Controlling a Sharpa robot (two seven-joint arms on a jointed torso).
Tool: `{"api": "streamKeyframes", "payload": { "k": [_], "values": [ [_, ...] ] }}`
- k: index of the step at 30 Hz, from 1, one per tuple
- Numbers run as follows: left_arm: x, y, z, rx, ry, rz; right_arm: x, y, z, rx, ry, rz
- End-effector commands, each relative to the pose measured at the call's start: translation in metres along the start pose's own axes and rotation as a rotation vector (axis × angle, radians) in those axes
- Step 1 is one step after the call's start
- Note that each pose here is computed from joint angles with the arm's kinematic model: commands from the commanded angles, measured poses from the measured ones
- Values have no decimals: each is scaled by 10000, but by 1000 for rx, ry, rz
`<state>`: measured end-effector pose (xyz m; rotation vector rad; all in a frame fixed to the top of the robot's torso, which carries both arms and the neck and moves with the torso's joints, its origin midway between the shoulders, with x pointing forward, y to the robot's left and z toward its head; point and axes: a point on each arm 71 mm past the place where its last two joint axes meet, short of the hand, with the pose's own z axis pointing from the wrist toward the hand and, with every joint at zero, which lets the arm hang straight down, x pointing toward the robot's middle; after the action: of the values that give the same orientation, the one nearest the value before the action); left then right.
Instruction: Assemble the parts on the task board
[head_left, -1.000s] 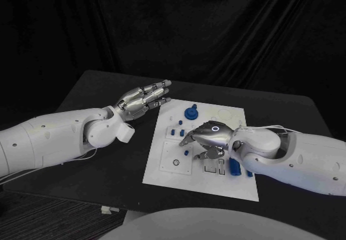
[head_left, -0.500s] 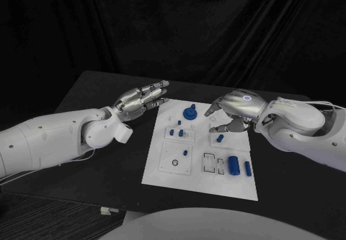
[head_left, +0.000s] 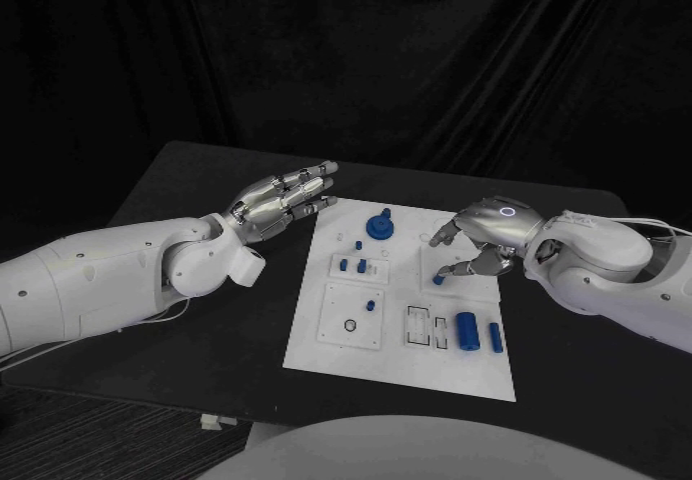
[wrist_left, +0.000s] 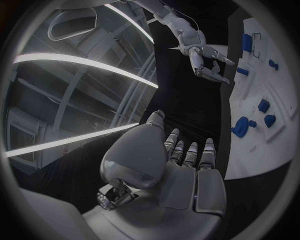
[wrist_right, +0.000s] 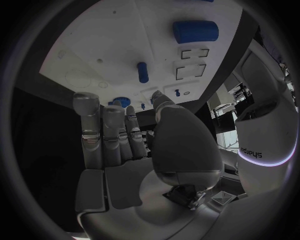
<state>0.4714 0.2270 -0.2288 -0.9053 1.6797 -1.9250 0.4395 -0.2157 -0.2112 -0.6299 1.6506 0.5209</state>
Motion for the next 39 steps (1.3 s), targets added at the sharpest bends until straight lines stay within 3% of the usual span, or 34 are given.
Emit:
{"api": "streamKeyframes", "payload": {
  "k": [1, 15, 39],
  "values": [
    [13, 3, 2, 13, 8, -9, 78, -1, 6, 14, 35, 7],
    [23, 31, -6, 10, 11, -16, 267, 62, 31, -5, 89, 41],
    [33, 56, -25, 4, 14, -23, 330, 100, 76, -28, 129, 44]
  ]
}}
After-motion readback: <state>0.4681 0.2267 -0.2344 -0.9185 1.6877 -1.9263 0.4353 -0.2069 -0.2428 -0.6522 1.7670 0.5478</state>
